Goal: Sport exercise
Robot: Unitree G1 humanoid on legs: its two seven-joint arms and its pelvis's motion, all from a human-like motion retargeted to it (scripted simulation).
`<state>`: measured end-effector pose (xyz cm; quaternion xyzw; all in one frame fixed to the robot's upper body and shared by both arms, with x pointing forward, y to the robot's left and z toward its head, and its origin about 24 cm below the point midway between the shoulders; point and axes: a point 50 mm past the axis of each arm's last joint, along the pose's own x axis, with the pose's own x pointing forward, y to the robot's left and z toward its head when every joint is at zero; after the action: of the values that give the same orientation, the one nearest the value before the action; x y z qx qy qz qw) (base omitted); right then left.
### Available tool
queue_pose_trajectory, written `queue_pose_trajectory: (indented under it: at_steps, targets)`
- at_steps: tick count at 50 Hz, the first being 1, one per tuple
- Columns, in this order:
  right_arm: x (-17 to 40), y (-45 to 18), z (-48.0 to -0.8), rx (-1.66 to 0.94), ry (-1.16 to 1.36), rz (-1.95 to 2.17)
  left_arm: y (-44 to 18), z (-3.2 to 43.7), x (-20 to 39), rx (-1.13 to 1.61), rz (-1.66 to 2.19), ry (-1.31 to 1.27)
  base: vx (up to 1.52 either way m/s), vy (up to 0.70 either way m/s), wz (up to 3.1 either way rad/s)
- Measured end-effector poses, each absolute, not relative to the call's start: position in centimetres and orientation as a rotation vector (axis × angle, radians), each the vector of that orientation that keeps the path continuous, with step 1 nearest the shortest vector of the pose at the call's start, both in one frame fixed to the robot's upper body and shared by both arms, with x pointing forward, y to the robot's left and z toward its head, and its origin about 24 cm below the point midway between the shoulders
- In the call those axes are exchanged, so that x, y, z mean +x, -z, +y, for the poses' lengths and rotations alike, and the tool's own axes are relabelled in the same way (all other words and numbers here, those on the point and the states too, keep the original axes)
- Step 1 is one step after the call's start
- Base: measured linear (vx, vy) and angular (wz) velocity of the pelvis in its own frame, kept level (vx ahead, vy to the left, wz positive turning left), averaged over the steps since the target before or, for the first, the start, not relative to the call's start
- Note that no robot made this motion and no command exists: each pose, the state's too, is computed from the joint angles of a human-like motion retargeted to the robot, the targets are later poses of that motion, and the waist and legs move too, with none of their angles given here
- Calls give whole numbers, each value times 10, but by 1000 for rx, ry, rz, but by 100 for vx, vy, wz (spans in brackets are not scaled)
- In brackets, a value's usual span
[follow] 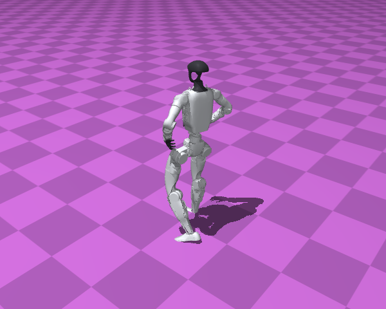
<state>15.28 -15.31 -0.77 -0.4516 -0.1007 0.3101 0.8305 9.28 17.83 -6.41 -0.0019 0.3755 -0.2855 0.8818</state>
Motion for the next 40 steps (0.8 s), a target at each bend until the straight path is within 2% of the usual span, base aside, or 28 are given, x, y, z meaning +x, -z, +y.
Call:
queue_pose_trajectory:
  at_steps: [15,25,40]
  targets:
    - [125,23,-158,-871,-662,-89,81,182,87,3,848,543,-8,-9,-59]
    - [127,16,-166,-898,-677,-134,85,165,87,32,821,657,-9,4,-126]
    - [136,1,-177,-928,-670,-187,46,173,134,384,473,706,2,13,-109]
